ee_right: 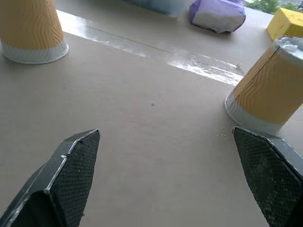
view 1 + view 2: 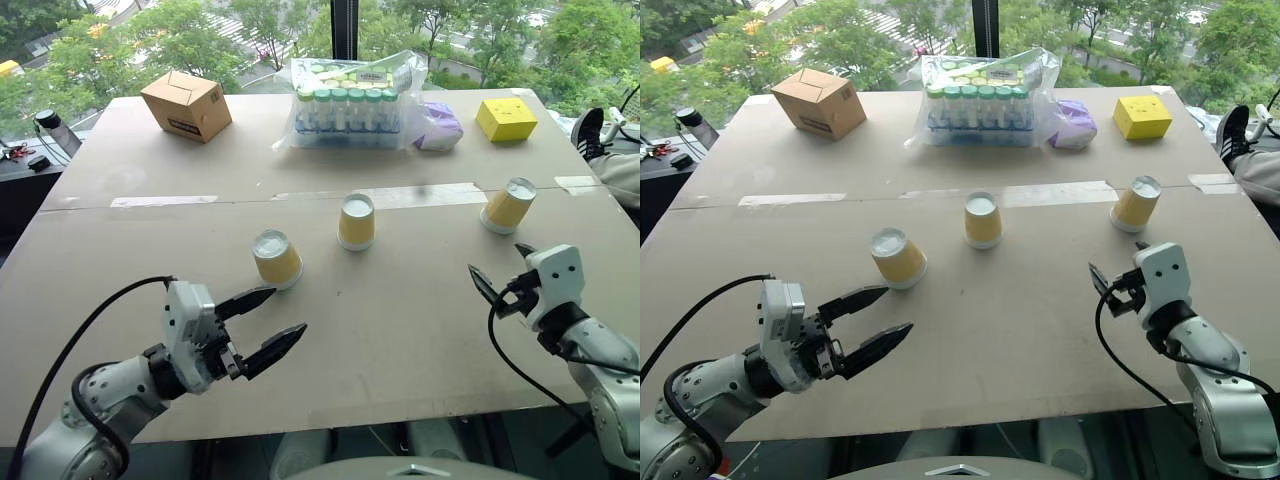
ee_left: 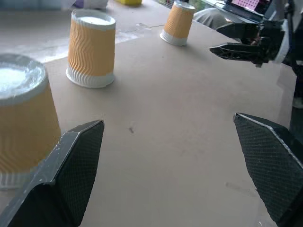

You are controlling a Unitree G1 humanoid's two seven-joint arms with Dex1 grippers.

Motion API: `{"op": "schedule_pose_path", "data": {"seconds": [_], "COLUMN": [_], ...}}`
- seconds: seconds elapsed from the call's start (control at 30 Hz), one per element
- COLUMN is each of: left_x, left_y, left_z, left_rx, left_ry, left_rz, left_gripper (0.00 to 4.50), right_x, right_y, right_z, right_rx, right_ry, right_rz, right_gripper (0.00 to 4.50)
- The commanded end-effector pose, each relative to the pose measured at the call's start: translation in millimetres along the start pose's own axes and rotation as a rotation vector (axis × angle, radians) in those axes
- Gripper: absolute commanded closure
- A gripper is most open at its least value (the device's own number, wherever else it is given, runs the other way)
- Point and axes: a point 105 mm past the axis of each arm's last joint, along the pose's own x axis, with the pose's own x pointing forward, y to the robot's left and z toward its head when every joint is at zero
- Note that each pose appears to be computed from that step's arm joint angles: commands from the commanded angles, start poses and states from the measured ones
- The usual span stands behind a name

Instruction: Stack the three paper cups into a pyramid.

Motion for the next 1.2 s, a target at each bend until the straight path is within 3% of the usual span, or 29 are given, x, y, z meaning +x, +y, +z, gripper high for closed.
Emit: {"op": "schedule_pose_path", "data": {"seconds": [0.03,0.43,0.73,0.83,0.93,1.07,1.2], "left_x": [9.1,23.4,19.2,18.2,17.4,15.3,8.7], "left_y": [-13.3,-17.8,-18.6,-19.2,-19.5,-18.3,-13.8], "left_z": [16.8,40.0,40.3,40.0,39.4,36.3,29.4], "left_rx": [0.01,0.042,0.048,0.045,0.042,0.023,0.001], "left_ry": [-0.051,-0.119,-0.118,-0.119,-0.119,-0.122,-0.109], "left_rz": [-0.086,-0.125,-0.118,-0.115,-0.113,-0.101,-0.082], "left_gripper": [0.0,0.0,0.0,0.0,0.0,0.0,0.0], "right_x": [13.0,75.1,91.0,94.6,95.2,88.9,58.4], "right_y": [-34.7,-75.6,-89.4,-92.8,-93.7,-81.3,-26.5], "right_z": [4.0,18.1,24.6,23.6,24.6,43.8,69.2], "right_rx": [0.005,0.173,0.18,0.185,0.179,0.161,0.071], "right_ry": [0.019,0.005,-0.015,-0.016,-0.024,-0.095,-0.145], "right_rz": [-0.13,-0.235,-0.271,-0.273,-0.266,-0.135,0.266], "right_gripper": [0.07,0.07,0.07,0.88,2.26,2.29,2.29]}}
